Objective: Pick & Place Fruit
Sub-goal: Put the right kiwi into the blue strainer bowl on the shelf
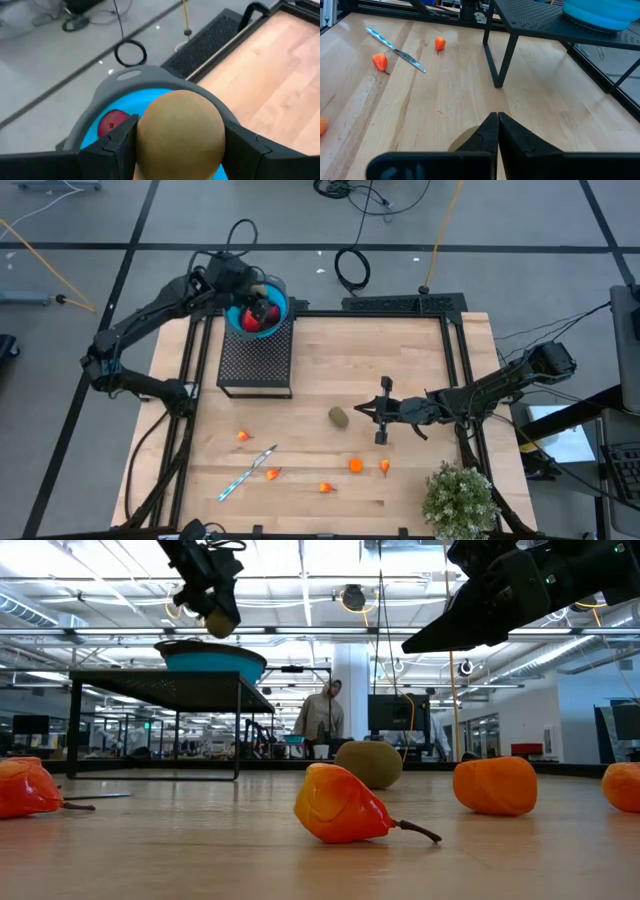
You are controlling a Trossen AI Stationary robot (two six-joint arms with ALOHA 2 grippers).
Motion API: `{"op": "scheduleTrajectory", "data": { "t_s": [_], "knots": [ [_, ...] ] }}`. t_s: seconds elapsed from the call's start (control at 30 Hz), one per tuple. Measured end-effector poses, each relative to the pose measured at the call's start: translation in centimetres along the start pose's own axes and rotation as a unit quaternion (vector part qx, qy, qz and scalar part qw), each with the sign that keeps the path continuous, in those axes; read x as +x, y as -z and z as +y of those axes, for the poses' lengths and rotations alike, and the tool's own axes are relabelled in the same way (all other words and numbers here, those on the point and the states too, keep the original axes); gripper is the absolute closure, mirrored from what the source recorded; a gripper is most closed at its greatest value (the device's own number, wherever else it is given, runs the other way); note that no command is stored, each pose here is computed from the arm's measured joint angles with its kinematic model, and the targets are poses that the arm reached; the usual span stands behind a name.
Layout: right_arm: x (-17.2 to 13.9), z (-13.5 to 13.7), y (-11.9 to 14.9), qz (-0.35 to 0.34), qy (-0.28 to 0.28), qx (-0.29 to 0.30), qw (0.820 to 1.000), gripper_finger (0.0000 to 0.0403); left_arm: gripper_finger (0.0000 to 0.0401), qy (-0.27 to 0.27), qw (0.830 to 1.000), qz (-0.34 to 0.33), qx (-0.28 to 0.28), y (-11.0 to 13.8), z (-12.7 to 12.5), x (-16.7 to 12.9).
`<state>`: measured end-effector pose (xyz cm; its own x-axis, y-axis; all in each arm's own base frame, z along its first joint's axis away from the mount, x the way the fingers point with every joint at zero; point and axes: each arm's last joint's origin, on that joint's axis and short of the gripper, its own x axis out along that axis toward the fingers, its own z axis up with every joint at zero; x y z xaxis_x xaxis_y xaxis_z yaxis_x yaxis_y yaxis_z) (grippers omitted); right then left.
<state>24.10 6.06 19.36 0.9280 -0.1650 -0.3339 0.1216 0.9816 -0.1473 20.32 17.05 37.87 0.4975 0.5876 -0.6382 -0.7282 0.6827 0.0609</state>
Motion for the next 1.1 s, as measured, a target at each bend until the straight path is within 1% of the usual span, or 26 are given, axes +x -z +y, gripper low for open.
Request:
{"op": "scheduleTrajectory", "data": {
  "t_s": [0.1, 0.2, 0.27, 0.53, 0.7, 0.93, 1.1],
  "knots": [
    [0.0, 0.0, 0.0, 0.0, 0.0, -0.001, 1.0, 0.0402, 0.0183, 0.016, 0.999, 0.032, 0.002, 0.0, 0.2, 0.8],
    [0.0, 0.0, 0.0, 0.0, 0.0, -0.001, 1.0, 0.0402, 0.0183, 0.047, 0.998, 0.049, 0.003, -0.2, 0.0, 1.5],
    [0.0, 0.0, 0.0, 0.0, 0.0, -0.001, 1.0, 0.0402, 0.0183, 0.057, 0.996, 0.062, 0.001, -0.1, 0.1, 2.1],
    [0.0, 0.0, 0.0, 0.0, 0.0, 0.001, 1.0, 0.0403, 0.0183, 0.059, 0.994, 0.09, 0.001, 0.1, -0.1, 4.2],
    [0.0, 0.0, 0.0, 0.0, 0.0, 0.001, 1.0, 0.0403, 0.0183, 0.06, 0.994, 0.095, -0.002, 0.2, -0.2, 4.4],
    [0.0, 0.0, 0.0, 0.0, 0.0, 0.0, 1.0, 0.0403, 0.0183, 0.06, 0.99, 0.128, -0.009, 0.8, -0.2, 4.3],
    [0.0, 0.0, 0.0, 0.0, 0.0, -0.004, 1.0, 0.0403, 0.0183, 0.059, 0.99, 0.131, -0.012, 0.9, -0.2, 4.3]
  ]
}}
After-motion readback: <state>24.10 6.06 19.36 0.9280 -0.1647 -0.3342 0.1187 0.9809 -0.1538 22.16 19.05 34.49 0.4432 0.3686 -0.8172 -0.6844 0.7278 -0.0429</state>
